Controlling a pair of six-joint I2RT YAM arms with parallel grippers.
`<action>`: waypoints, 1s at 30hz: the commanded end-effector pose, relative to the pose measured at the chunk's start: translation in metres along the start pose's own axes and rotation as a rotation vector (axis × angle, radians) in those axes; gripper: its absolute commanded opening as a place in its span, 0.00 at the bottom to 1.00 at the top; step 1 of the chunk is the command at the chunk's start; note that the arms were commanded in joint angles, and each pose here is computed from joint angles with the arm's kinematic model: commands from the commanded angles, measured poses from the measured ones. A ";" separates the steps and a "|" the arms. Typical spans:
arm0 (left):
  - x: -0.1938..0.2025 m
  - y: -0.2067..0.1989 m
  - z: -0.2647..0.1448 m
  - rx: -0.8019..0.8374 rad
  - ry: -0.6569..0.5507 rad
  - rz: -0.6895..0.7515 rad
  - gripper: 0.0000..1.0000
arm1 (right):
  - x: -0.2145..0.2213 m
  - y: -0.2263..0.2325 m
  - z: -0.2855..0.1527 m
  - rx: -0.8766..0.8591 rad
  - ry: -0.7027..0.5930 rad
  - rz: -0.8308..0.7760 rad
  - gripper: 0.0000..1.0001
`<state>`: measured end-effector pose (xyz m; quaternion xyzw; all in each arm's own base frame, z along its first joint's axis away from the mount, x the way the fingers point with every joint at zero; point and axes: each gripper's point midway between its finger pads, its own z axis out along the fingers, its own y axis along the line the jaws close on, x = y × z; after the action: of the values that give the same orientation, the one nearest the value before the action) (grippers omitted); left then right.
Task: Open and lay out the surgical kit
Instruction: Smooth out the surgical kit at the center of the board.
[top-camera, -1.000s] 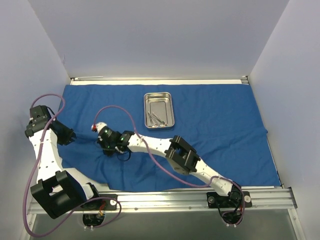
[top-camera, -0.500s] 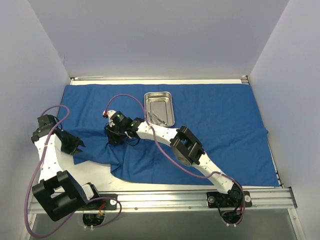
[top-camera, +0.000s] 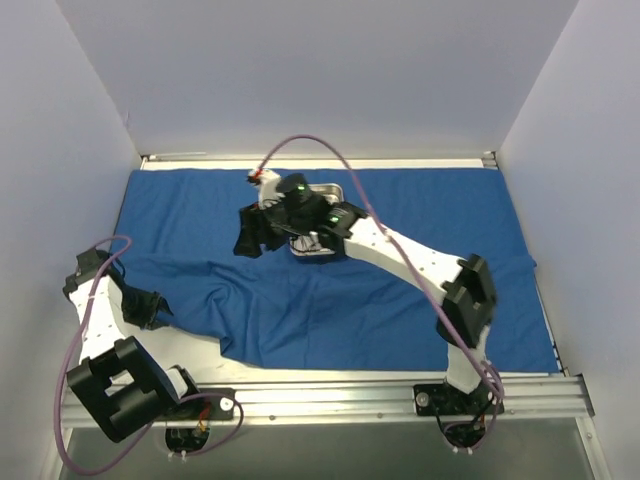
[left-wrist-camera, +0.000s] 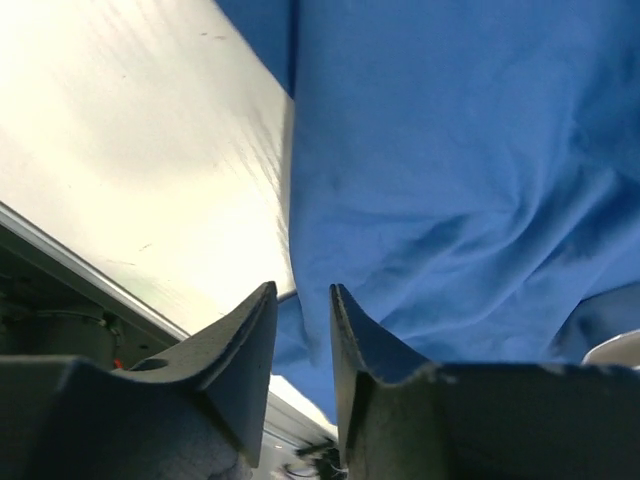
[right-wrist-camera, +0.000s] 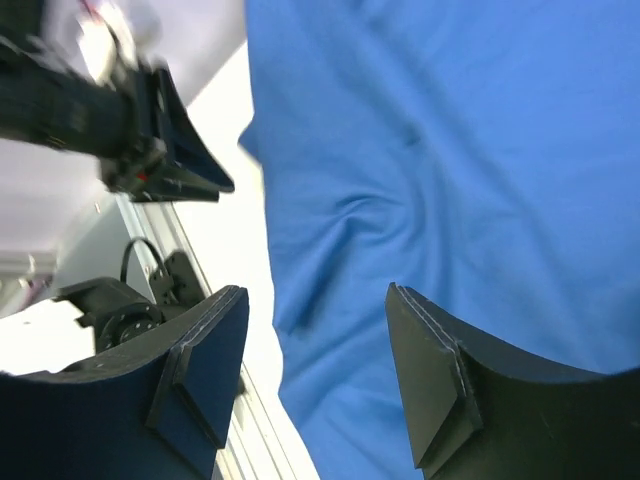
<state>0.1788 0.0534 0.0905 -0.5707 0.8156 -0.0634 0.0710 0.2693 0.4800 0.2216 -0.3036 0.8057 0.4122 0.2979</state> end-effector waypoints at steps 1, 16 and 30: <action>-0.003 -0.006 0.011 0.029 0.023 -0.124 0.36 | -0.006 -0.024 -0.037 0.009 -0.052 0.048 0.57; -0.080 -0.004 0.036 -0.071 -0.143 -0.106 0.66 | -0.010 -0.068 -0.074 0.029 -0.126 0.078 0.62; -0.095 -0.013 0.066 -0.074 -0.119 -0.094 0.34 | -0.002 -0.084 -0.067 0.036 -0.109 0.132 0.63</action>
<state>0.2186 0.1199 0.0240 -0.6198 0.7824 -0.0074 0.0600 0.3188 0.3813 0.1991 -0.2192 0.8295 0.4128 0.3058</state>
